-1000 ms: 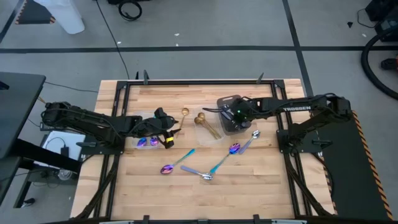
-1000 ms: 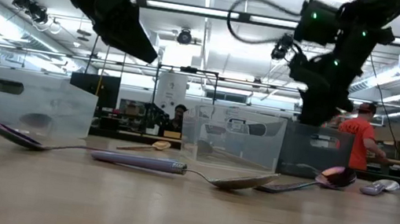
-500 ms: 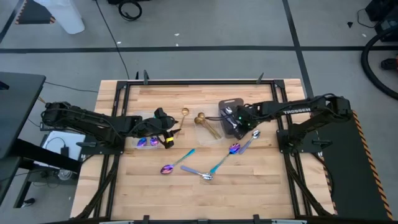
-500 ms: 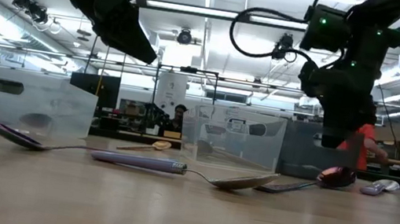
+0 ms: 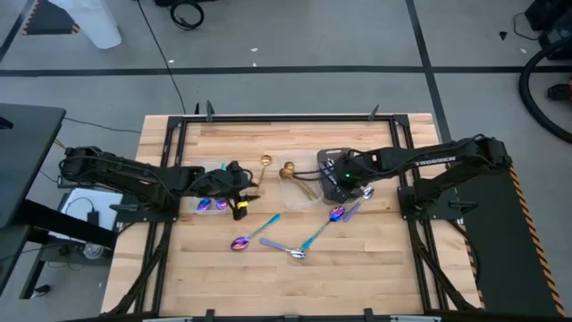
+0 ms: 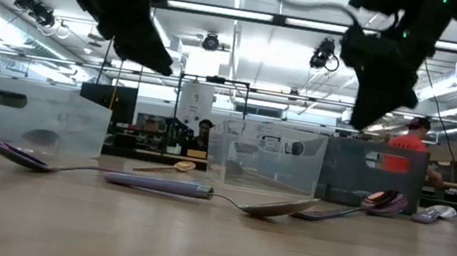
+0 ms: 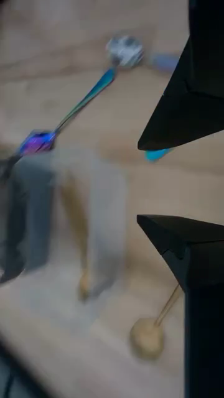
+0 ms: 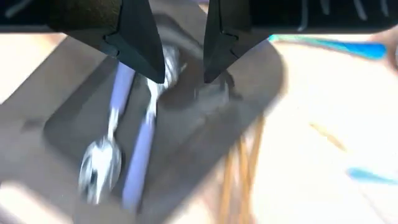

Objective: Sort silverware by color (type)
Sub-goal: Put the blue spoon into the left transparent bin

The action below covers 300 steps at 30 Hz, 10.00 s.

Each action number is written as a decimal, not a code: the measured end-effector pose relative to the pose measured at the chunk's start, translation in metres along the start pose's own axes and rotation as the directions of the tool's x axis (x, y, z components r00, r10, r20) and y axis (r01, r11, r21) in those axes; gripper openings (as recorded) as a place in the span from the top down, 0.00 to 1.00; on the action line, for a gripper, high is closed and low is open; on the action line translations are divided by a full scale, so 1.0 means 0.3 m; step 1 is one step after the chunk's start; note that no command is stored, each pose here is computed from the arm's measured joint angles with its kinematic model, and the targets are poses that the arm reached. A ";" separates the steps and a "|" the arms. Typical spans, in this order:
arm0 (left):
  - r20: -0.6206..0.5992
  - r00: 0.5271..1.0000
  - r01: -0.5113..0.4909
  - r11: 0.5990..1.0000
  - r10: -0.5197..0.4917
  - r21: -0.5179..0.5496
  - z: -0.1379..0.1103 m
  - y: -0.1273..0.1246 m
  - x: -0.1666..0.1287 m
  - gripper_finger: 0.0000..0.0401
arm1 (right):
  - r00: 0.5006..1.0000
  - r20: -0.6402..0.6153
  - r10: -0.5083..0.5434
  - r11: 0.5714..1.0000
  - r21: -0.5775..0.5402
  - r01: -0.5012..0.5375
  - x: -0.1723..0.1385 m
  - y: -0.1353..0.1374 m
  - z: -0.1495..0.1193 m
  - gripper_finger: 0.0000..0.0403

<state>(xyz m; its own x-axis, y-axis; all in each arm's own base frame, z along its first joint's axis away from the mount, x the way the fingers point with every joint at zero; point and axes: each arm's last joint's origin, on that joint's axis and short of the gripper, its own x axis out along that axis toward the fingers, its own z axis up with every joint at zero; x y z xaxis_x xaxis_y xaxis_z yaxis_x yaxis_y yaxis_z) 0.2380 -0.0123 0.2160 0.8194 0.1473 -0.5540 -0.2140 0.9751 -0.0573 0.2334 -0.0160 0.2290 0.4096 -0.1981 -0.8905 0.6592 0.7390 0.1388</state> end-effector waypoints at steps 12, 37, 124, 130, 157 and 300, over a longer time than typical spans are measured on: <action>-0.079 0.995 0.057 0.995 -0.064 -0.086 -0.033 -0.046 -0.011 0.53 | 0.917 0.327 0.228 0.958 -0.245 -0.151 -0.079 0.157 0.022 0.70; -0.272 0.956 0.064 0.985 -0.107 -0.163 -0.124 -0.214 0.067 0.61 | 0.790 0.521 0.323 0.932 -0.318 -0.171 -0.146 0.300 -0.062 0.70; -0.530 0.845 -0.093 0.995 0.067 -0.024 -0.064 -0.384 0.257 0.61 | 0.762 0.620 0.185 0.923 -0.375 0.082 0.201 0.483 -0.138 0.70; -0.593 0.805 -0.062 0.997 0.019 -0.051 -0.069 -0.363 0.266 0.61 | 0.761 0.620 0.189 0.922 -0.378 0.079 0.198 0.486 -0.142 0.70; -0.773 0.630 -0.005 0.995 0.078 0.097 -0.019 -0.357 0.352 0.61 | 0.755 0.627 0.193 0.920 -0.383 0.083 0.196 0.487 -0.138 0.70; -0.289 0.861 -0.504 0.779 0.418 -0.374 -0.336 0.017 -0.204 0.90 | 0.695 0.711 0.113 0.903 -0.366 0.228 0.162 0.513 -0.192 0.70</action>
<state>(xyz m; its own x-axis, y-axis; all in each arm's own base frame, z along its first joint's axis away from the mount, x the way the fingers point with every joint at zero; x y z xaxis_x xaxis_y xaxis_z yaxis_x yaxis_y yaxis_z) 0.1330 -0.0331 0.1659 0.4624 0.4870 -0.7410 -0.7785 0.6230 -0.0763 0.3184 0.1251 0.1820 0.8069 -0.5118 -0.2949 0.4576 0.8574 -0.2358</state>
